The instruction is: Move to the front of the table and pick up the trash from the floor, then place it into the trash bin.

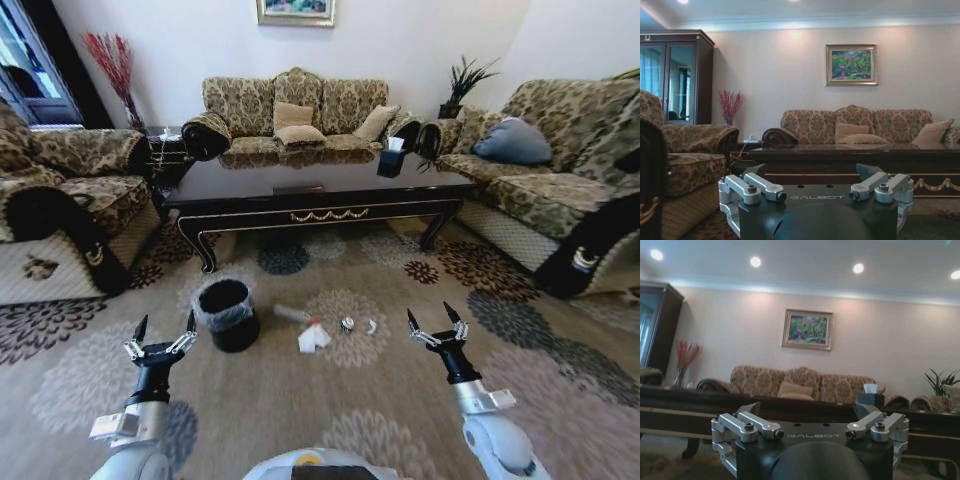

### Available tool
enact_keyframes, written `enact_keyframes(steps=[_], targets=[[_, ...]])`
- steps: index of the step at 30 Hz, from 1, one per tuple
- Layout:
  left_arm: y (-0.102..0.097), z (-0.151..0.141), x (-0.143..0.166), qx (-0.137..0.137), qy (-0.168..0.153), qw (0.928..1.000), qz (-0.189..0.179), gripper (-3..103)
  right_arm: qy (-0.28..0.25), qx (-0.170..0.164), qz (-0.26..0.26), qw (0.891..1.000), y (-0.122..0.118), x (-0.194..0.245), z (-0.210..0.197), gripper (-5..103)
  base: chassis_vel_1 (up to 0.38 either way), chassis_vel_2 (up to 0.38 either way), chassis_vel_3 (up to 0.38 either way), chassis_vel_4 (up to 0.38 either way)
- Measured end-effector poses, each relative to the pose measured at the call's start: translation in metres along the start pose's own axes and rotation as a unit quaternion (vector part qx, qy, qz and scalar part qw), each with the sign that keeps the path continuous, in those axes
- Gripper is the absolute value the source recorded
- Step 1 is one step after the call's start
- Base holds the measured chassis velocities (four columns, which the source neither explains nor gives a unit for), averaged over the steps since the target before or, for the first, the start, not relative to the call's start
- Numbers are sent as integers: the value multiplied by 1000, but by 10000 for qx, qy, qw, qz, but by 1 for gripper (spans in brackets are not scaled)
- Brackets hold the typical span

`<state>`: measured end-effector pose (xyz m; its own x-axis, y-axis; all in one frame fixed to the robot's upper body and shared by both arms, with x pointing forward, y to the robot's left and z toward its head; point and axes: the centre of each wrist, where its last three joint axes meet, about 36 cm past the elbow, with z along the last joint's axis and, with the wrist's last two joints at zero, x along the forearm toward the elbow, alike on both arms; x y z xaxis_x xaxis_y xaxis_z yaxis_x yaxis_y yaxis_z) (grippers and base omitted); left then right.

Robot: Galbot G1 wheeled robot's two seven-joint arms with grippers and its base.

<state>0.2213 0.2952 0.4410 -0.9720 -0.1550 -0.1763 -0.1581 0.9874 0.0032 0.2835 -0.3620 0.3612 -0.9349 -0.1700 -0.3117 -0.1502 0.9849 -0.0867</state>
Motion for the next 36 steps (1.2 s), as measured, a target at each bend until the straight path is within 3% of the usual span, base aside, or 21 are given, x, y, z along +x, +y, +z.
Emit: enact_keyframes(steps=[13,17,19,21,24,26,29,30,31,33,34,35,36], targets=[[3,9,-4,-18,66,9999,-83,100,-138,-68,-24,9999,-1,-3,1,100,-193,217,193,-189],[6,12,-13,-11,193,9991,-386,100,-100,-26,3,9999,-1,-2,2,100,62,-80,-50,70],[9,14,-24,-63,496,9959,-754,100,-71,49,51,10000,-2,-1,4,100,14,-32,-24,13],[9,14,-27,-59,617,9944,-859,100,-68,69,62,9999,-2,-1,4,100,0,0,0,0],[12,3,-47,190,1369,9835,-1168,100,-32,144,52,9999,-3,1,6,100,0,0,0,0],[13,0,-53,293,1510,9813,-1153,100,-23,163,44,9999,-3,2,7,100,0,0,0,0],[21,-11,-77,707,2369,9647,-903,100,18,180,41,9998,0,6,10,100,0,0,0,0],[21,-11,-77,707,2369,9647,-903,100,18,180,41,9998,0,6,10,100,0,0,0,0],[25,-11,-85,761,2679,9572,-784,100,38,181,41,9998,1,7,11,100,0,0,0,0],[30,-9,-92,788,2935,9502,-689,100,56,189,41,9998,2,8,12,100,0,0,0,0],[33,-7,-98,841,3188,9420,-625,100,76,195,39,9998,3,9,14,100,0,0,0,0],[38,-4,-106,940,3527,9291,-592,100,101,208,43,9997,3,11,16,100,0,0,0,0],[38,-4,-106,940,3527,9291,-592,100,101,208,43,9997,3,11,16,100,0,0,0,0]])
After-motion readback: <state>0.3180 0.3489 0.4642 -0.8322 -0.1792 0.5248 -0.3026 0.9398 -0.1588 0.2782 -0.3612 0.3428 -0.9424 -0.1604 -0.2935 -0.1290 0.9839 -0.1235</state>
